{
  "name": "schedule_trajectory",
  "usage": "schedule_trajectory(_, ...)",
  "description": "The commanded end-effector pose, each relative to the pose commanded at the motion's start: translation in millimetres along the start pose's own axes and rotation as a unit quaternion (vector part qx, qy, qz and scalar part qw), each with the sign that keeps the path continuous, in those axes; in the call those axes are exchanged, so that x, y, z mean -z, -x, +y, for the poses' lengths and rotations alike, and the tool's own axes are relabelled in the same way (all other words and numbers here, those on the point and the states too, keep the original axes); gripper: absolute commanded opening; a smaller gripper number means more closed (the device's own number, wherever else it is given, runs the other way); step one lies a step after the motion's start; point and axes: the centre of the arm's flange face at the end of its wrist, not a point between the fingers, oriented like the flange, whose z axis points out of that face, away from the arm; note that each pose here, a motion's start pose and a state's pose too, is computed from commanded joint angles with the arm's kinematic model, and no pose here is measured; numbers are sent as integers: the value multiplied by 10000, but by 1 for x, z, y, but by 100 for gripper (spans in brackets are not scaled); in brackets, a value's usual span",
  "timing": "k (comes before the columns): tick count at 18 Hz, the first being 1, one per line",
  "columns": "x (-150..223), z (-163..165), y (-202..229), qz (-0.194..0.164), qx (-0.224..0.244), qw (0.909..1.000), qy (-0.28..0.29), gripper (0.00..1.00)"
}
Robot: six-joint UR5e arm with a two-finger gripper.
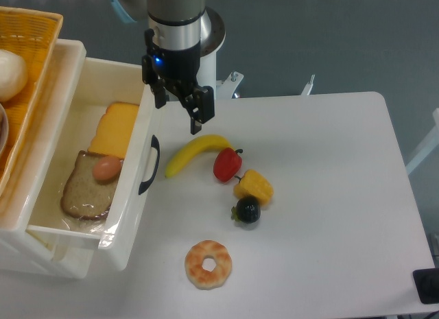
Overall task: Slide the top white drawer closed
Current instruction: 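Move the gripper away from the drawer and lower it over the fruit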
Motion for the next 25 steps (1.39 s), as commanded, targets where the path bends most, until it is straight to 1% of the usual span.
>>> schedule_trajectory(2, -11, 3, 9, 85, 58, 9999, 54, 100)
schedule_trajectory(5, -25, 7, 21, 113, 131, 9998, 81, 100)
schedule_trajectory(9, -46, 31, 50, 199, 490, 9984, 206, 100)
schedule_trajectory(11, -57, 45, 60, 275, 639, 9973, 253, 100)
schedule_trajectory(13, -64, 52, 67, 326, 845, 9954, 300, 100)
schedule_trajectory(14, -67, 53, 69, 334, 1083, 9930, 325, 100)
schedule_trajectory(16, -79, 60, 81, 385, 1730, 9834, 383, 100)
schedule_trajectory(17, -87, 61, 84, 442, 1875, 9804, 416, 100)
schedule_trajectory(19, -101, 61, 86, 547, 1921, 9787, 479, 100)
schedule_trajectory(23, -116, 61, 89, 542, 1987, 9774, 472, 100)
schedule_trajectory(24, -120, 61, 90, 551, 2079, 9754, 485, 100)
schedule_trajectory(25, -125, 61, 91, 559, 2281, 9706, 526, 100)
